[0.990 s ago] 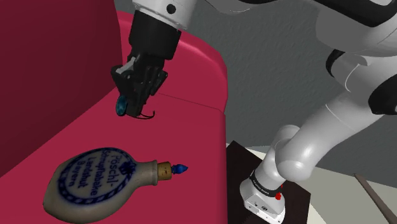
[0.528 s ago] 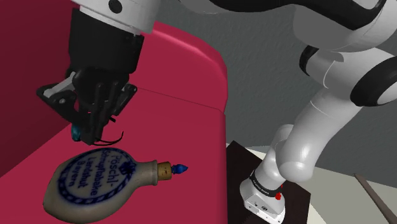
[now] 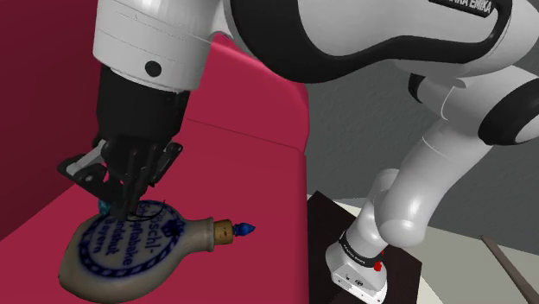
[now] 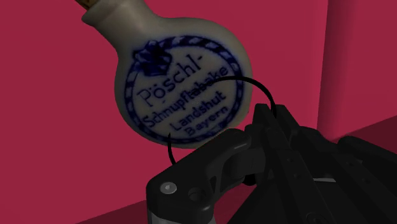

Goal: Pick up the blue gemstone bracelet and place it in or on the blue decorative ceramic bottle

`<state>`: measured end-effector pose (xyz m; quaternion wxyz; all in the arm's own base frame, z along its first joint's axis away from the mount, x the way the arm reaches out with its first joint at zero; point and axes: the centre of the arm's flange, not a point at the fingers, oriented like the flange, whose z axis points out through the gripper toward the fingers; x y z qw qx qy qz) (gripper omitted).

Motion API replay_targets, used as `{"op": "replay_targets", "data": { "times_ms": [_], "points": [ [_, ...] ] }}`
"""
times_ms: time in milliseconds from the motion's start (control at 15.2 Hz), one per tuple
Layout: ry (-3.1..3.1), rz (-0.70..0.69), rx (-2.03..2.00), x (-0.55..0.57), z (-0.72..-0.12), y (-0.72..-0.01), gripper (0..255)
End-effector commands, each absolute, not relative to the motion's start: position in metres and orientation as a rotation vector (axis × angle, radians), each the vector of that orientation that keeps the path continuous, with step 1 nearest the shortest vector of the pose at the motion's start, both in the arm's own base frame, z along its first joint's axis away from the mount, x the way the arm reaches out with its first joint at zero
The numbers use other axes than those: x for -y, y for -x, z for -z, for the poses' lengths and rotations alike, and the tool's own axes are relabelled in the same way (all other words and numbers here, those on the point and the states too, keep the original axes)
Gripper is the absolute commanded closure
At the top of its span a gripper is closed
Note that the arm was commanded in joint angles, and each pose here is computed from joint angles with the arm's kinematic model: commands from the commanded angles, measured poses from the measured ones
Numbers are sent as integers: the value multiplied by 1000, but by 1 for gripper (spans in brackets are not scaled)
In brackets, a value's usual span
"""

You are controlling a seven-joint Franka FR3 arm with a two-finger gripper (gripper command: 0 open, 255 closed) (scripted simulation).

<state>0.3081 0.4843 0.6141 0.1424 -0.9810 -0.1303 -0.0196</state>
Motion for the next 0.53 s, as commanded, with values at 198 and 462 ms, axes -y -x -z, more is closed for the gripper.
{"op": "replay_targets", "data": {
  "times_ms": [198,462],
  "points": [
    [2830,57,376,-485,-588,-308,255],
    [2830,57,376,-485,-582,-308,255]
  ]
}}
